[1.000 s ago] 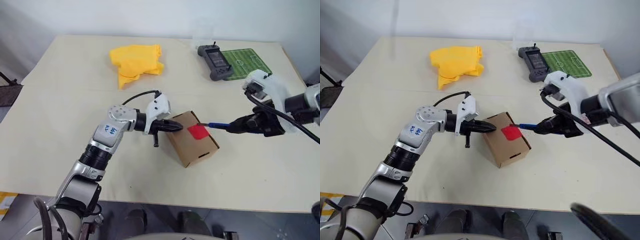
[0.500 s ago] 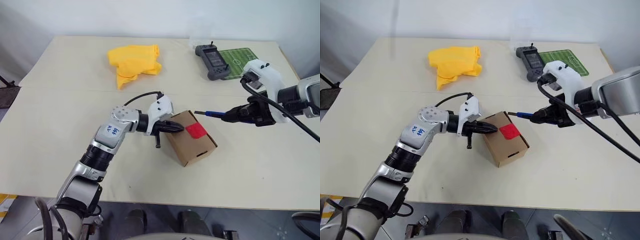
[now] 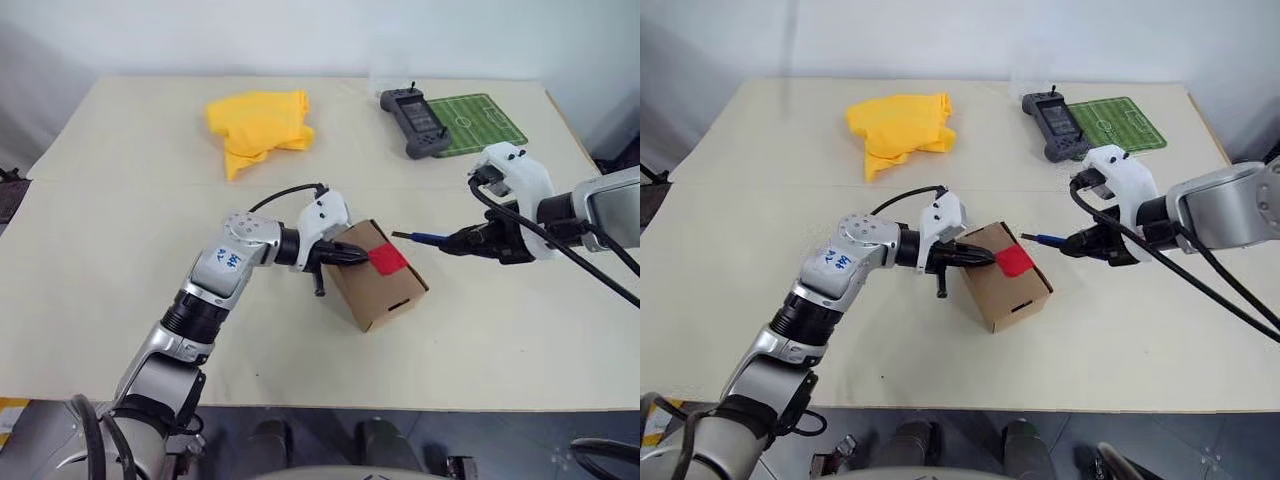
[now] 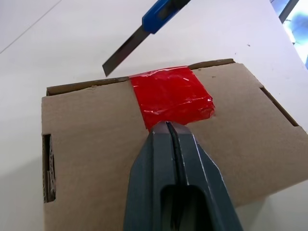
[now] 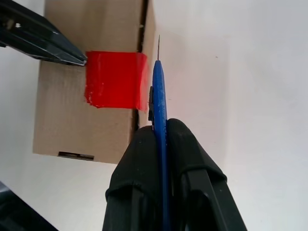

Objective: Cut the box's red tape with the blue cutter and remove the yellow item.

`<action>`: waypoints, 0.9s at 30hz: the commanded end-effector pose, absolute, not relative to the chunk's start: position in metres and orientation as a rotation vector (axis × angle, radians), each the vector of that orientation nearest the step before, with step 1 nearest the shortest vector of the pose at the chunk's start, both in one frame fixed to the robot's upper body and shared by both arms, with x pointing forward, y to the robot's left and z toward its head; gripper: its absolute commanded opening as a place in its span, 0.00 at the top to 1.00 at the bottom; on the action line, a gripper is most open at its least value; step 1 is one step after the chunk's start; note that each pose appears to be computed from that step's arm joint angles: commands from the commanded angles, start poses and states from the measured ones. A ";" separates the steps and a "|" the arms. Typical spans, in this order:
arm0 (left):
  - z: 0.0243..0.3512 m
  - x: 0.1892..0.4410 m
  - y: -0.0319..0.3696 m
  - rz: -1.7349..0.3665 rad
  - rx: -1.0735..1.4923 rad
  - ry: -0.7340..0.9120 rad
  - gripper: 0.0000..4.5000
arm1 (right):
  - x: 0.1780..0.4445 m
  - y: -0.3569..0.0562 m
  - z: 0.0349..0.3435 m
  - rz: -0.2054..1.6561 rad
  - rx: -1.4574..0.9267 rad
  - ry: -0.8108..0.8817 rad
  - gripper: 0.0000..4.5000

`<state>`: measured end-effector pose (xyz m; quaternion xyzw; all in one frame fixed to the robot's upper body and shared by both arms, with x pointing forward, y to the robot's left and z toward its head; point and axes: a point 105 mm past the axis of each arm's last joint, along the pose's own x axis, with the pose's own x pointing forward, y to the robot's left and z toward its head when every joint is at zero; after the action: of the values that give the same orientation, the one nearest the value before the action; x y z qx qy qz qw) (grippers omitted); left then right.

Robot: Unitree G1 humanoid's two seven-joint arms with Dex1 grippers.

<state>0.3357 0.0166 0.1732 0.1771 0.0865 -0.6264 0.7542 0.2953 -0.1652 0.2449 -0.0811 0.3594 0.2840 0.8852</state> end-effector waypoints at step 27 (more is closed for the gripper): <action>0.163 0.335 0.021 -1.284 0.331 0.292 1.00 | 0.296 -0.142 0.240 0.654 -0.153 0.663 0.99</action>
<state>0.3362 0.0176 0.1717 0.1542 0.1175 -0.5979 0.7778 0.2954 -0.1531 0.2267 -0.0770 0.3475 0.2966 0.8862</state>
